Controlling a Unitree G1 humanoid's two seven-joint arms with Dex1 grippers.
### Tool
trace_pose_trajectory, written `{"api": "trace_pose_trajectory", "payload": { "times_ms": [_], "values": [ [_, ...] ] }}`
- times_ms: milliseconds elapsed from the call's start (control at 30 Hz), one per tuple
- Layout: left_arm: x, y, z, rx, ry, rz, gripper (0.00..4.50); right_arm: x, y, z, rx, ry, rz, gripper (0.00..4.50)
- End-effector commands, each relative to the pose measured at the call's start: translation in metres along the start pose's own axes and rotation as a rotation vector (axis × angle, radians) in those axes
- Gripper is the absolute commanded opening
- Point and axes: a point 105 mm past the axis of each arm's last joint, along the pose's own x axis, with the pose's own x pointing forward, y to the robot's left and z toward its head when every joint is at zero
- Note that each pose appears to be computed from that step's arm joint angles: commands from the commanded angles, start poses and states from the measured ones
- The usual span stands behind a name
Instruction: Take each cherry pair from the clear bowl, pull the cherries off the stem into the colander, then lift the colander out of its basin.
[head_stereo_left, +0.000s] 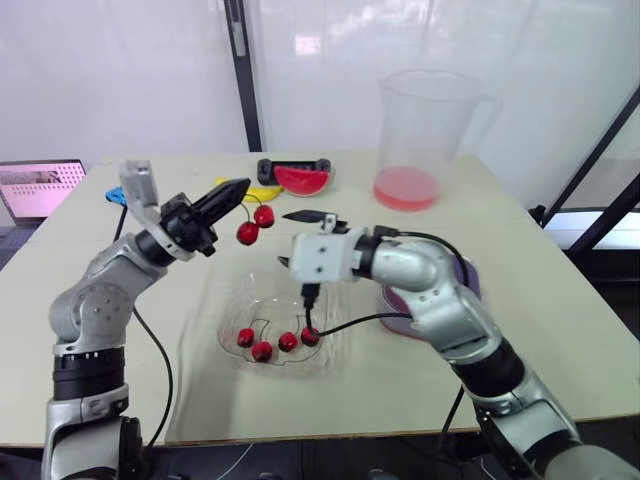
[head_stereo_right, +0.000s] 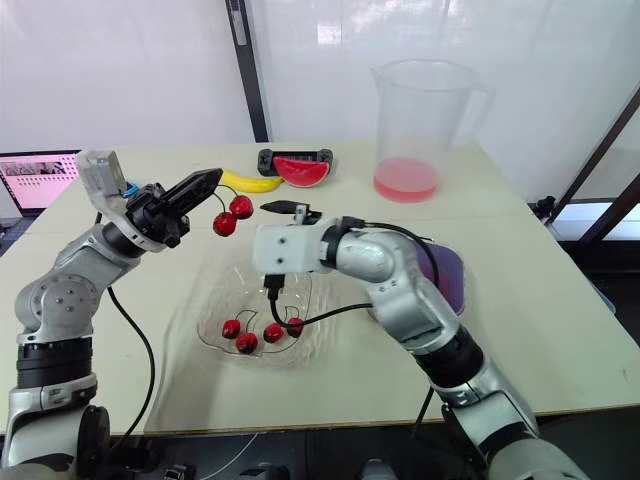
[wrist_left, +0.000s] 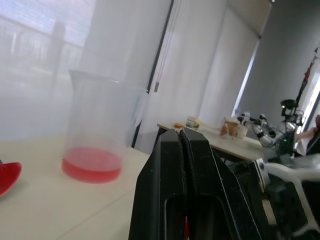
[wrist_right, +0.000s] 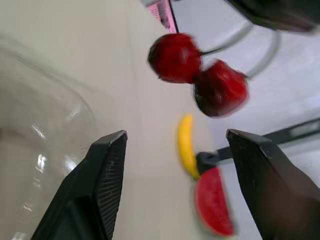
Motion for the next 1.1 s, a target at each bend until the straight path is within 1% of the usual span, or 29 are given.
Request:
{"api": "trace_pose_trajectory", "payload": {
  "times_ms": [33, 100, 133, 233, 333, 400, 533, 667, 900, 1000, 1067, 1100],
  "values": [
    [0.005, -0.009, 0.008, 0.025, 0.025, -0.078, 0.0, -0.022, -0.014, 0.016, 0.279, -0.134, 0.033, 3.42],
    [0.004, -0.013, 0.004, 0.011, 0.06, -0.116, 0.0, -0.032, -0.019, 0.019, 0.471, -0.209, 0.093, 3.42],
    [0.003, -0.015, 0.003, 0.006, 0.073, -0.131, 0.0, -0.036, -0.021, 0.021, 0.536, -0.246, 0.122, 3.42],
    [0.001, -0.022, 0.0, -0.017, 0.118, -0.192, 0.0, -0.048, -0.023, 0.025, 0.696, -0.292, 0.249, 3.42],
    [0.001, -0.029, -0.002, -0.04, 0.149, -0.243, 0.0, -0.052, -0.024, 0.028, 0.756, -0.322, 0.284, 3.42],
    [0.002, -0.034, -0.004, -0.056, 0.16, -0.274, 0.0, -0.049, -0.02, 0.024, 0.774, -0.304, 0.295, 3.42],
    [0.006, -0.047, -0.007, -0.088, 0.179, -0.336, 0.0, -0.037, -0.004, 0.025, 0.806, -0.305, 0.34, 3.42],
    [0.008, -0.052, -0.008, -0.093, 0.179, -0.348, 0.0, -0.023, 0.005, 0.023, 0.836, -0.291, 0.329, 3.42],
    [0.009, -0.054, -0.007, -0.073, 0.189, -0.349, 0.0, -0.015, 0.019, 0.02, 0.873, -0.268, 0.33, 3.42],
    [0.01, -0.053, -0.002, -0.088, 0.163, -0.346, 0.0, -0.014, 0.022, 0.02, 0.888, -0.272, 0.33, 2.56],
    [0.01, -0.054, -0.002, -0.087, 0.17, -0.347, 0.0, -0.013, 0.021, 0.021, 0.887, -0.278, 0.323, 1.64],
    [0.009, -0.054, -0.002, -0.088, 0.172, -0.348, 0.0, -0.013, 0.02, 0.022, 0.886, -0.281, 0.318, 1.64]
  ]
}}
